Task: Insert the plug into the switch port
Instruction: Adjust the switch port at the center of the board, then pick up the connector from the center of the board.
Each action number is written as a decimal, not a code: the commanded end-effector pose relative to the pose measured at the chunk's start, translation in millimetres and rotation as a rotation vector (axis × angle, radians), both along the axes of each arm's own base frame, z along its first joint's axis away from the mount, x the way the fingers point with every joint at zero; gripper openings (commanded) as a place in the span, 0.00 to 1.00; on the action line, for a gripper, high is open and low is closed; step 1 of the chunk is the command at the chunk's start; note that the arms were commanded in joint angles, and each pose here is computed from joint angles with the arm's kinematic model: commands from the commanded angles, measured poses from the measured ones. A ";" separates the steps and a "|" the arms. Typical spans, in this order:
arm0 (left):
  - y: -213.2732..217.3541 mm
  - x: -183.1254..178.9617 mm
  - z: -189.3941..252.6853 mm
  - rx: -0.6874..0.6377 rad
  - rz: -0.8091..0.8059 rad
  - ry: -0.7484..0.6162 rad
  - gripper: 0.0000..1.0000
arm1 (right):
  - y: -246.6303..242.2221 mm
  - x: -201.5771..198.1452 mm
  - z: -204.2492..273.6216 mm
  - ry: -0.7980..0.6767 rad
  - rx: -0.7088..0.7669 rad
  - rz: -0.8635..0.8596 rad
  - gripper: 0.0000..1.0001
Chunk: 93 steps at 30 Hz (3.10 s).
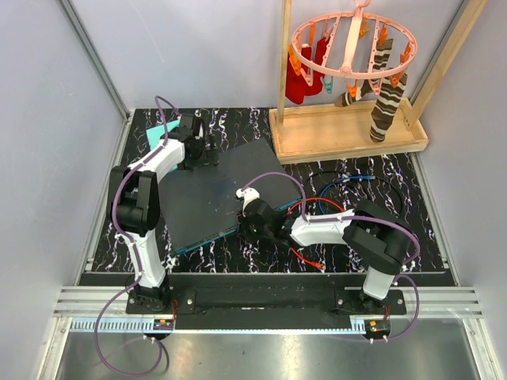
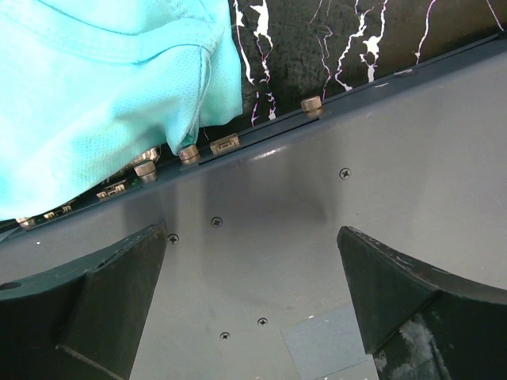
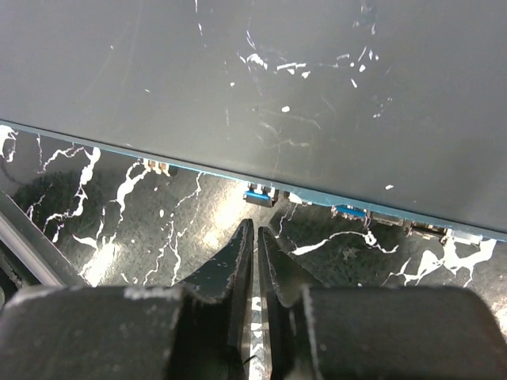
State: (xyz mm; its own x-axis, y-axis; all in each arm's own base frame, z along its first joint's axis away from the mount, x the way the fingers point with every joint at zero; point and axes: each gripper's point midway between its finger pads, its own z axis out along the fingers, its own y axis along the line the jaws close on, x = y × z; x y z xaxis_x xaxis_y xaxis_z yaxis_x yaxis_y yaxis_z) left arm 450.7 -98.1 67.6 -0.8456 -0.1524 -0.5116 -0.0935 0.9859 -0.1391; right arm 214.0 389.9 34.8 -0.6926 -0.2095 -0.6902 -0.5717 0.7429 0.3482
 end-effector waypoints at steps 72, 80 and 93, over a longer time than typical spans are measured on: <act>-17.0 -126.6 98.4 -0.030 -0.121 -0.356 0.99 | -241.2 152.9 8.2 0.272 -0.052 -1.212 0.57; -19.7 -127.5 96.1 -0.038 -0.127 -0.347 0.99 | -259.1 162.6 -0.3 0.292 -0.065 -1.253 0.56; -24.2 -130.6 95.5 -0.048 -0.149 -0.328 0.99 | -269.0 162.5 12.3 0.242 -0.095 -1.200 0.19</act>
State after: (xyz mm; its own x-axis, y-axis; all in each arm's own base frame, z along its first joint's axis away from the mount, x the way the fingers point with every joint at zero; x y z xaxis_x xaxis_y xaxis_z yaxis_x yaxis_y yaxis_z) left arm 314.3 -117.4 148.9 -0.6897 -0.0631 -0.7213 0.0884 0.9814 -0.1703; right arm 367.2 126.9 18.2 -0.6154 0.6325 -0.4704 0.6010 0.7626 0.2392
